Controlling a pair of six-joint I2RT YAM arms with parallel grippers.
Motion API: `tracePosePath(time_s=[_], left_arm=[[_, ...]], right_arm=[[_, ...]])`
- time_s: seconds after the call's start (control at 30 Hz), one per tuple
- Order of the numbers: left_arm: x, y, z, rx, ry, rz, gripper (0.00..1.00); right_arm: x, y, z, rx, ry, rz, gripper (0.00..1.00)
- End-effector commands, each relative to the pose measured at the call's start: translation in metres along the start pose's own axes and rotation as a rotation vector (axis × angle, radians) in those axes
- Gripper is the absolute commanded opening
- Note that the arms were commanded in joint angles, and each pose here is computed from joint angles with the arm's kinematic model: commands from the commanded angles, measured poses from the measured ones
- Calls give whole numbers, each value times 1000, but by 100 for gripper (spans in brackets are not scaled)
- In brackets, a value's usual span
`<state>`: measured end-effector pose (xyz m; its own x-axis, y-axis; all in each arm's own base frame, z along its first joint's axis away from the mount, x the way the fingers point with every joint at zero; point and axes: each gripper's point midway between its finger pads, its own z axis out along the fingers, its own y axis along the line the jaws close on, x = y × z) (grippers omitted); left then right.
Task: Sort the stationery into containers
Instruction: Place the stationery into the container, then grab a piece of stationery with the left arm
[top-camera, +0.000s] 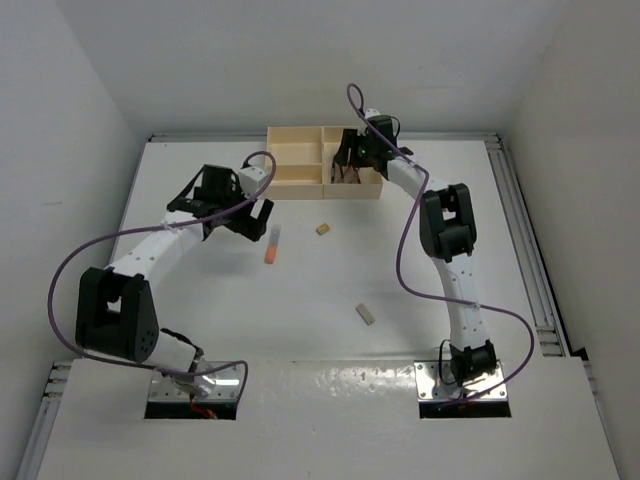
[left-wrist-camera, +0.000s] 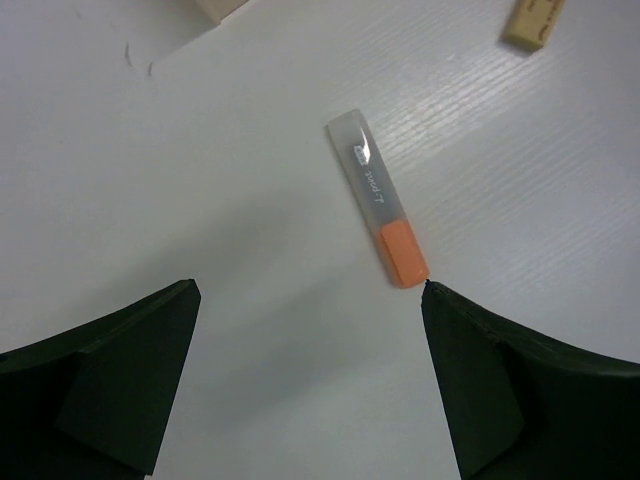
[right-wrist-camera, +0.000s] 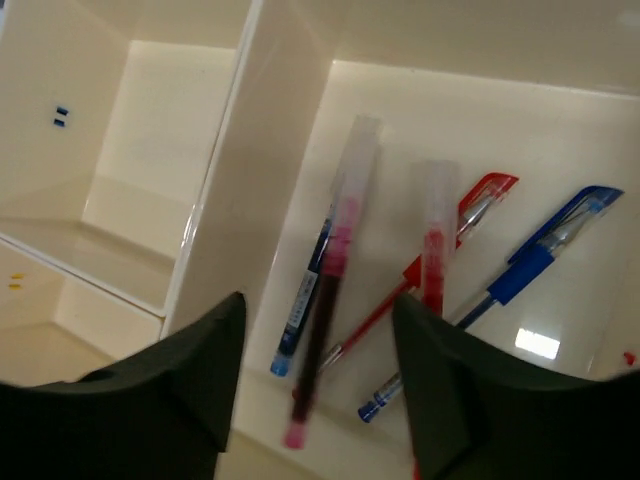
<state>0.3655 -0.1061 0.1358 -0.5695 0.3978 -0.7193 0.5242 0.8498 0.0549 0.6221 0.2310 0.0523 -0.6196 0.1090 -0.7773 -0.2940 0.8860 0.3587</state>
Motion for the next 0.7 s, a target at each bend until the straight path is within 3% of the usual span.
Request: tracePosePath(time_s=[0.0,0.1,0.23,0.27,0.37,0.5,0.67], left_arm=[[8,15,16,-59,17,-108,100],[26,23,33,-110,91,-132,100],[42,25,54,-114,168,-174,99],[47,22,62,-93,188,-185,94],[52,15,74,-74,206,-205,85],[48,5,86,-39,183,-261,81],[27,-8,86,30,107,-289,82]], right_arm=[[-45,8,-14,15,-128,-88,63],[-45,10,-26,24,-103,-99,68],[-78,36,-72,-28,-108,-112,68],[-68,37,-81,-45,-66,-101,68],[-90,53,-133,-82,-100,-106,68],[-54,48,-188,-102,-4,-58,68],[-17,27,-254,-84,64,6,67]])
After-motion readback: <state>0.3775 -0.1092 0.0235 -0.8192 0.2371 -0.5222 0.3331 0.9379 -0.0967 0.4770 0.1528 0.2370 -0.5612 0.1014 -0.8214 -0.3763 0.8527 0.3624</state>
